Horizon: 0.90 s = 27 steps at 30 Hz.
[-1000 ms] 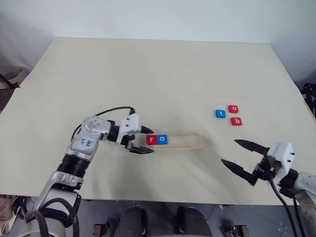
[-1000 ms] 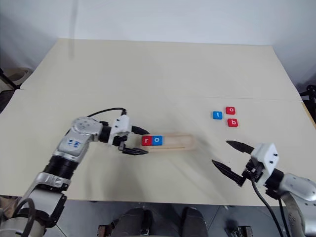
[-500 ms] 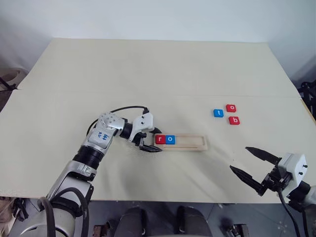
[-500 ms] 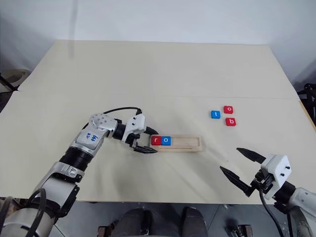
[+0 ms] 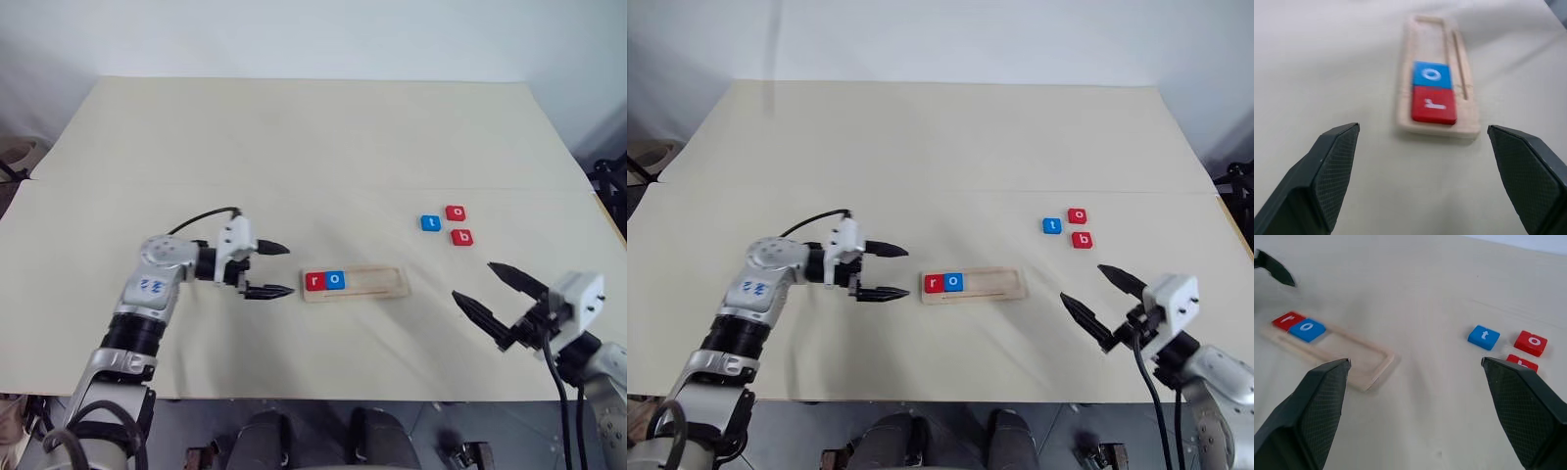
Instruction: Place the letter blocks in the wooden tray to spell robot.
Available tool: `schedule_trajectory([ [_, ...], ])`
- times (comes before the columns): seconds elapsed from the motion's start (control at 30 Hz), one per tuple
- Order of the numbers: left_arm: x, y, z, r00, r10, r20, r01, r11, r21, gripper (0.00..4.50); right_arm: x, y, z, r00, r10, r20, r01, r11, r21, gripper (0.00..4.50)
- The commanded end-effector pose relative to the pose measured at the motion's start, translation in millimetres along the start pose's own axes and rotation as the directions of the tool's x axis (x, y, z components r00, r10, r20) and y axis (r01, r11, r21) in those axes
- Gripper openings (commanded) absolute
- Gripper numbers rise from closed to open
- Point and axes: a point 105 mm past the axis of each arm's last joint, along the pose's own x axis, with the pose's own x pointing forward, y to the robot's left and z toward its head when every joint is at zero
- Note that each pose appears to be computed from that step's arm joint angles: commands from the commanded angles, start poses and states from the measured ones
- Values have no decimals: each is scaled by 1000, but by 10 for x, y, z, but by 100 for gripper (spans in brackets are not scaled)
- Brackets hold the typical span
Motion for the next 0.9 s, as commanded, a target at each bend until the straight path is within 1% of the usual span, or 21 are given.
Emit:
schedule_trajectory([
  [0.03,-274,-7,82,994,66,85,-71,996,51,444,136,-104,95,999,-32,-14,32,999,5,450],
  [0.1,-430,-27,36,986,135,98,-142,987,75,444,260,-229,90,995,-90,-42,92,995,31,450],
  [0.17,-533,-50,30,970,195,143,-204,978,50,444,375,-364,52,982,-161,-96,165,985,42,450],
  [0.2,-563,-75,62,960,209,185,-219,975,39,444,424,-407,44,977,-180,-115,185,982,36,450],
  [0.27,-573,-114,60,956,222,193,-231,973,24,444,499,-435,53,975,-187,-122,196,979,64,450],
  [0.33,-577,-161,44,953,231,196,-240,971,20,444,604,-514,61,960,-236,-150,251,964,93,450],
  [0.4,-554,-223,96,941,235,243,-246,969,15,444,701,-658,35,915,-325,-239,344,938,45,450],
  [0.5,-518,-276,138,936,226,270,-236,972,4,444,753,-755,59,882,-386,-271,411,910,42,450],
  [0.67,-465,-288,165,933,226,281,-239,971,13,444,786,-760,60,853,-410,-323,440,898,24,450],
  [0.9,-435,-273,213,931,222,289,-240,970,26,444,780,-761,65,841,-424,-337,458,889,24,450],
])
